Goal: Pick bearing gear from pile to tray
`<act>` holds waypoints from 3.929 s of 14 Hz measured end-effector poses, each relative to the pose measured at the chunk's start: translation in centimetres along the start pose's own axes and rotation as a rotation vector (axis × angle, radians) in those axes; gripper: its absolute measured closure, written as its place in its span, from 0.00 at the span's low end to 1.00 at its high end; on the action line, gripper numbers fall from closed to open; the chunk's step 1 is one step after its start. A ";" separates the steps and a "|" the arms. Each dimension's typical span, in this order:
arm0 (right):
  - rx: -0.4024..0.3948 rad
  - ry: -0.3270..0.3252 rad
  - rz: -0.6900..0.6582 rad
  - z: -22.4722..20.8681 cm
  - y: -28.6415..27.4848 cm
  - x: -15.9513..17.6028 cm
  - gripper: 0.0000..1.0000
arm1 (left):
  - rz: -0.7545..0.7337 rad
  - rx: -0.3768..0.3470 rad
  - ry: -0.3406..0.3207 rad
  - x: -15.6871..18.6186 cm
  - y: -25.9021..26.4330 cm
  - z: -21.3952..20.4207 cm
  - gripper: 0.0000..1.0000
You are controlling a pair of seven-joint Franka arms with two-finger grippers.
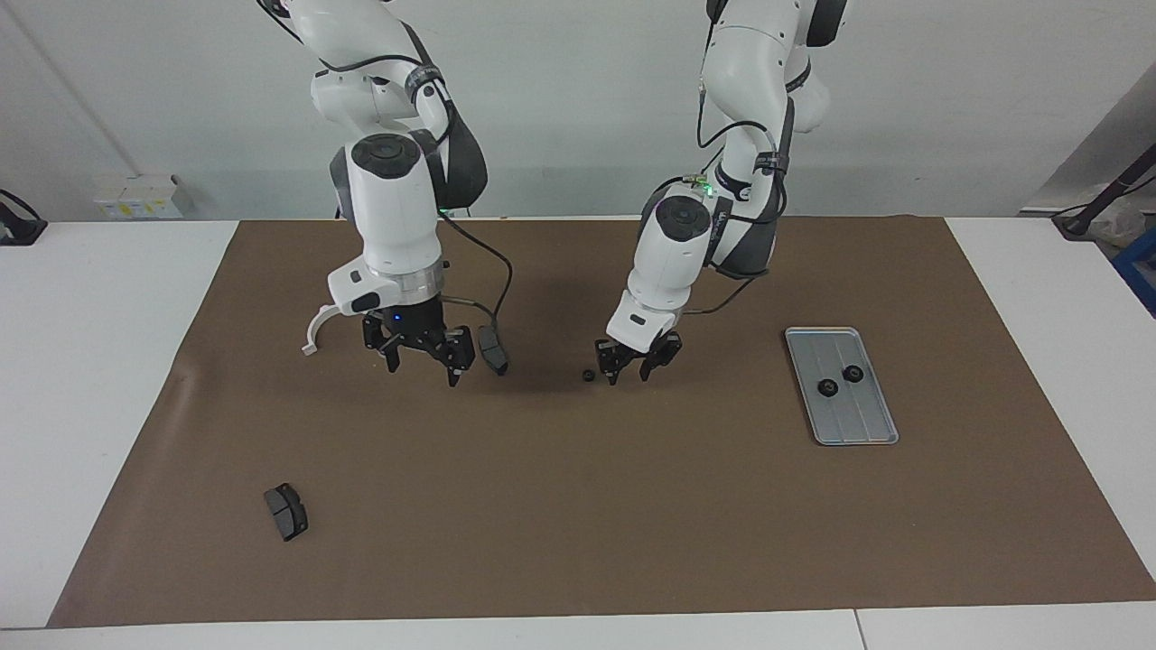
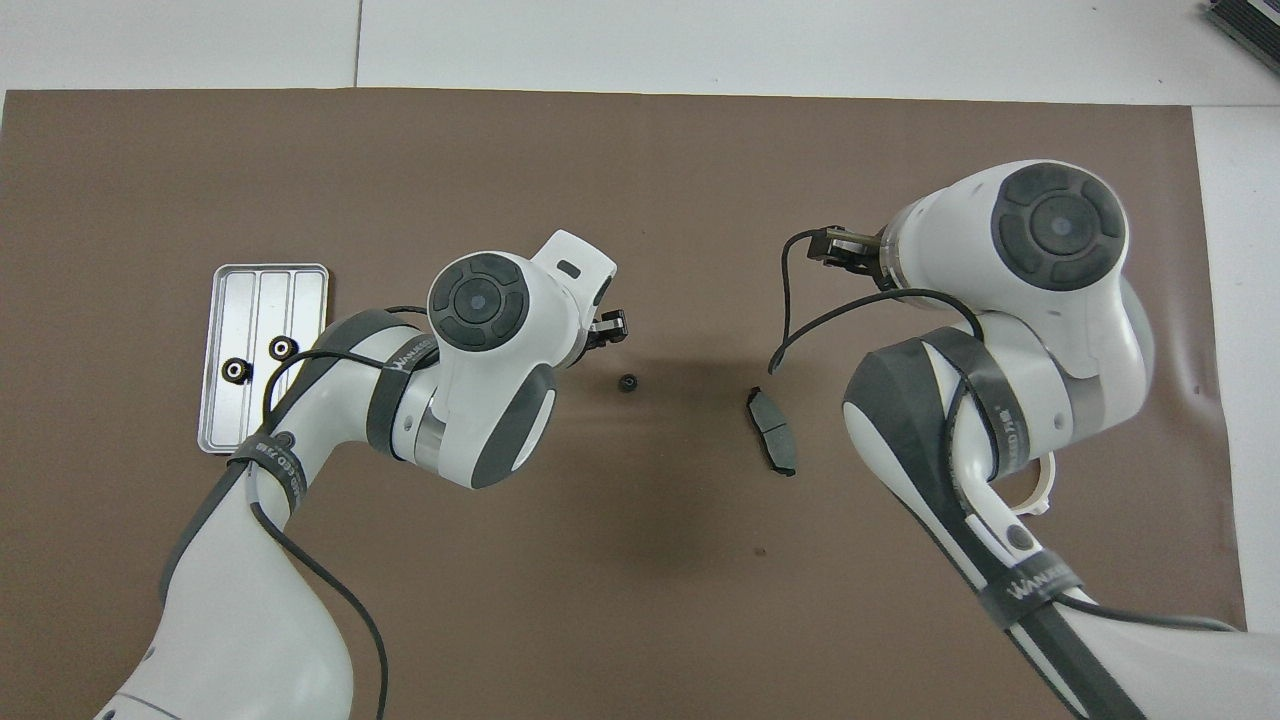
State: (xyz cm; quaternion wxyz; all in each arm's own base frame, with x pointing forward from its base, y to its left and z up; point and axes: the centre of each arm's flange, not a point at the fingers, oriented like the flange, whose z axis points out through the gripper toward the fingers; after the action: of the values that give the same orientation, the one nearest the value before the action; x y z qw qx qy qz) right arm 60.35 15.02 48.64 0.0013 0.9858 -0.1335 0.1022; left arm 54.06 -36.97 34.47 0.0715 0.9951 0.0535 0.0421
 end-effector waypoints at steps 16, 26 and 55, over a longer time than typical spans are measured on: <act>0.009 -0.152 -0.161 -10.3 13.1 1.7 0.00 | 0.050 0.019 -0.020 -3.8 3.7 4.8 0.57; 0.004 -0.193 -0.186 -11.5 11.9 1.5 0.00 | 0.050 0.020 -0.019 -3.8 3.7 4.8 0.66; 0.002 -0.200 -0.184 -11.1 12.0 1.5 0.00 | 0.153 0.057 -0.257 8.3 -36.0 -6.1 0.72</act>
State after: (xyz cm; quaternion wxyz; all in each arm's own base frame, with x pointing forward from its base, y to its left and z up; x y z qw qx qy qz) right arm 56.40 3.39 59.53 -0.0038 0.9991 -0.0418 0.0032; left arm 58.09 0.20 35.84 0.0459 0.9951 -0.0310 -0.0821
